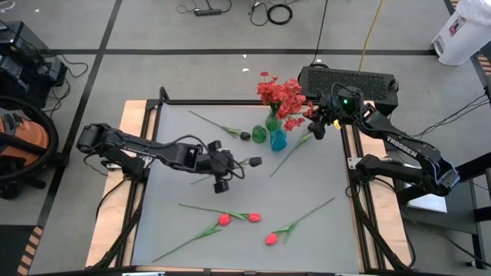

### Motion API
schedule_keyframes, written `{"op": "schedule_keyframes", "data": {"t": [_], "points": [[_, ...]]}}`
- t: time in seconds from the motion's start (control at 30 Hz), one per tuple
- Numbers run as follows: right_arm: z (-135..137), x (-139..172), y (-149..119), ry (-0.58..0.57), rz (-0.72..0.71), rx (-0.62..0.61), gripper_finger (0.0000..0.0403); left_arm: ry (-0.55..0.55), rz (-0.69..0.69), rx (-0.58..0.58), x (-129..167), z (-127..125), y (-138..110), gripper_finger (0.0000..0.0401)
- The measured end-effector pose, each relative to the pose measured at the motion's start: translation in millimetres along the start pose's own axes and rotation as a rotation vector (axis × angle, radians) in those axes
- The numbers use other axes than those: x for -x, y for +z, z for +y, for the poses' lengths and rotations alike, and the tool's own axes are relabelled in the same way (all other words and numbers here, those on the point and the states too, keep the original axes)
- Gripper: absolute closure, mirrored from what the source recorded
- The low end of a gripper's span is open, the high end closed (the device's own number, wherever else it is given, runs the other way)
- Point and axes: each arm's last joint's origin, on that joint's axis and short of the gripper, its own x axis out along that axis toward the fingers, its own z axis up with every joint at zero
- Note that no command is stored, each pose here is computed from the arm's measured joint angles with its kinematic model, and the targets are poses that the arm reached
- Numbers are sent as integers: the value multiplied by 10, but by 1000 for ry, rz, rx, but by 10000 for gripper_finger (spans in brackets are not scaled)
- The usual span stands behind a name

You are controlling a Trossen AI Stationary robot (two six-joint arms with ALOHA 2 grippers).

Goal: Sort flowers into vase by color
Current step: Put the bottom left black flower into the blue vase

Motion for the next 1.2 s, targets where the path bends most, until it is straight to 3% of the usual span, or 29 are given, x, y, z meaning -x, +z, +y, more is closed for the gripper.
{"op": "schedule_keyframes", "data": {"t": [0.2, 0.4, 0.8, 1.0, 1.2], "points": [[0, 1, 0, 0, 0, -14, 403, -13, -206, -188, 42, -29, 227, 389], [31, 68, -1, 1, -4, -12, 403, 3, -378, -286, 90, -44, 387, 389], [270, 562, -57, 13, -67, -1, 403, 35, -663, -287, 231, -51, 631, 389], [452, 781, -71, 144, -152, 46, 403, 37, -770, -254, 300, -48, 712, 389], [594, 894, -81, 240, -199, 86, 403, -69, -851, -283, 345, -67, 755, 389]]}}
